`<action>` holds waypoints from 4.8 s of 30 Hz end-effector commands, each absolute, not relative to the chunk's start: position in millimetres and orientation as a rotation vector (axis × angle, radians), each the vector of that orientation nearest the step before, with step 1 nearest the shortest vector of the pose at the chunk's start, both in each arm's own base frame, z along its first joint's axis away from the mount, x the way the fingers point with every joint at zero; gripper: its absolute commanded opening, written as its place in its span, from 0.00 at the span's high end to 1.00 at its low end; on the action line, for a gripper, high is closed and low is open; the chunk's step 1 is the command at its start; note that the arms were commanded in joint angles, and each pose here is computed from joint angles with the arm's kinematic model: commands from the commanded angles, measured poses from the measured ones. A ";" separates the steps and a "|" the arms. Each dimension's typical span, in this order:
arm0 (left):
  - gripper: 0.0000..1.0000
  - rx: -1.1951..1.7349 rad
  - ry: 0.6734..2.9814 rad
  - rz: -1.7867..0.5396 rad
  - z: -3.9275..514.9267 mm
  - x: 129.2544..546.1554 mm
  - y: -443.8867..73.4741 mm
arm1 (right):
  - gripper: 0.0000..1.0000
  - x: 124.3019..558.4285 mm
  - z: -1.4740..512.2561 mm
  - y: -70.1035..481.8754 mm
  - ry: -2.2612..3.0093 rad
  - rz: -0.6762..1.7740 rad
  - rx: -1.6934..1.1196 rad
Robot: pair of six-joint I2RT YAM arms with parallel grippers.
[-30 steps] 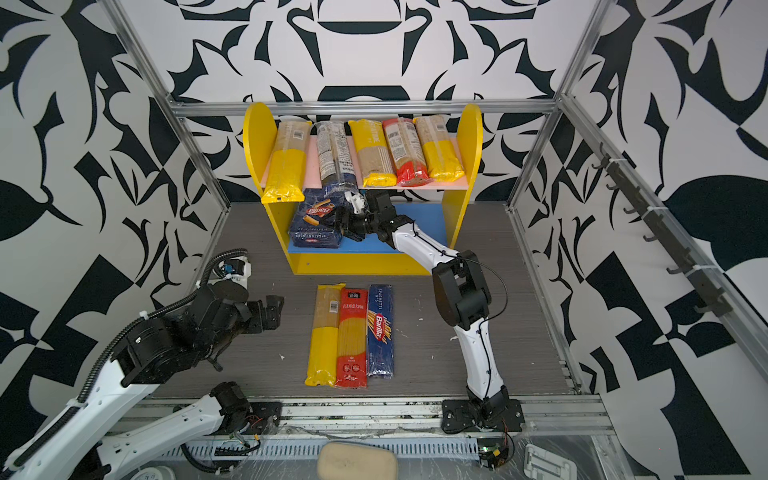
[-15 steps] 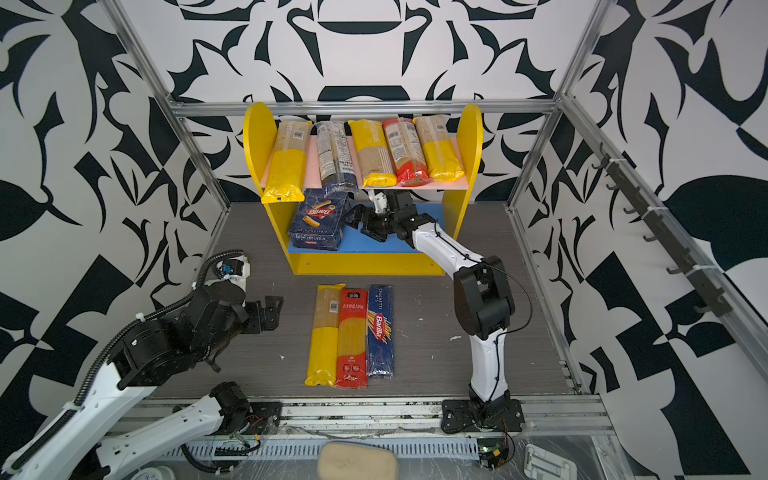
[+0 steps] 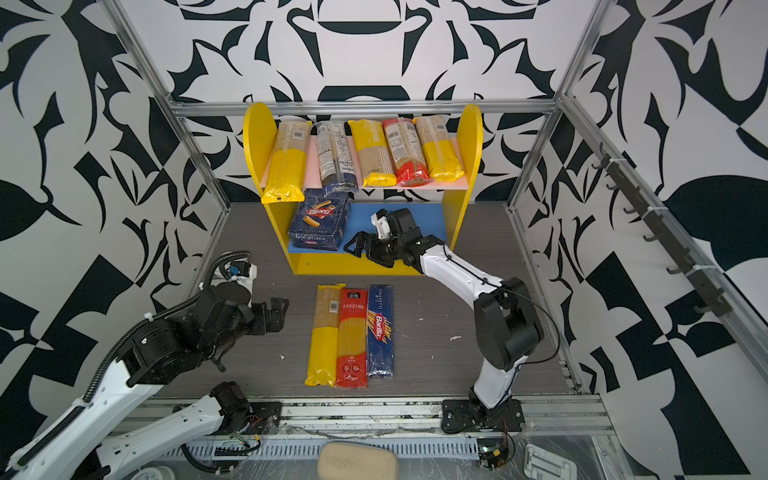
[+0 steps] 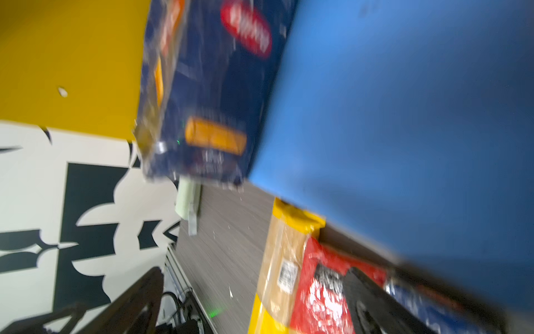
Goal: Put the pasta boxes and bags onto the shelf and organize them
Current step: 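Open the right gripper and withdraw it from the shelf toward the table, then grasp the blue Barilla spaghetti box lying on the table with the right gripper, then tilt the spaghetti box upright with the right gripper, then set the spaghetti box upright on the blue shelf beside the rigatoni box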
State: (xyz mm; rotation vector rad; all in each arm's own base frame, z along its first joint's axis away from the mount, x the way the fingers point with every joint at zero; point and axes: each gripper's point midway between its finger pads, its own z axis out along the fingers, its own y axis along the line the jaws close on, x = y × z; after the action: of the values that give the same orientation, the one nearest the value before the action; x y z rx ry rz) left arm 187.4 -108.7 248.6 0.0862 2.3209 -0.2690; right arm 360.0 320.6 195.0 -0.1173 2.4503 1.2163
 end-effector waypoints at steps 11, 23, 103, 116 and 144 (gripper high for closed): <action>0.01 0.171 2.367 -0.389 219.3 191.6 -142.6 | 0.01 254.2 174.3 276.5 2.542 0.592 -0.211; 0.01 0.195 2.406 -0.493 188.3 204.6 -166.5 | 0.04 177.8 117.4 241.4 2.637 0.289 -0.124; 0.01 -0.163 2.377 -0.482 175.0 201.3 -117.8 | 0.97 147.8 120.4 223.8 2.563 0.365 -0.100; 0.01 -0.178 2.367 -0.458 186.0 203.2 -114.0 | 1.00 152.3 182.6 219.7 2.431 0.497 -0.129; 0.01 -0.090 2.319 -0.439 224.6 220.8 -125.3 | 1.00 294.8 284.2 258.8 2.182 0.388 -0.180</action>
State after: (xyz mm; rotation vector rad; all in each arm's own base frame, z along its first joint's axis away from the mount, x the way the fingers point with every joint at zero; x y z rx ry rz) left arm 218.0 -127.4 212.8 -0.0988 2.3415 -0.4537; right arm 249.2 232.3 194.3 -0.2349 2.4886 0.2265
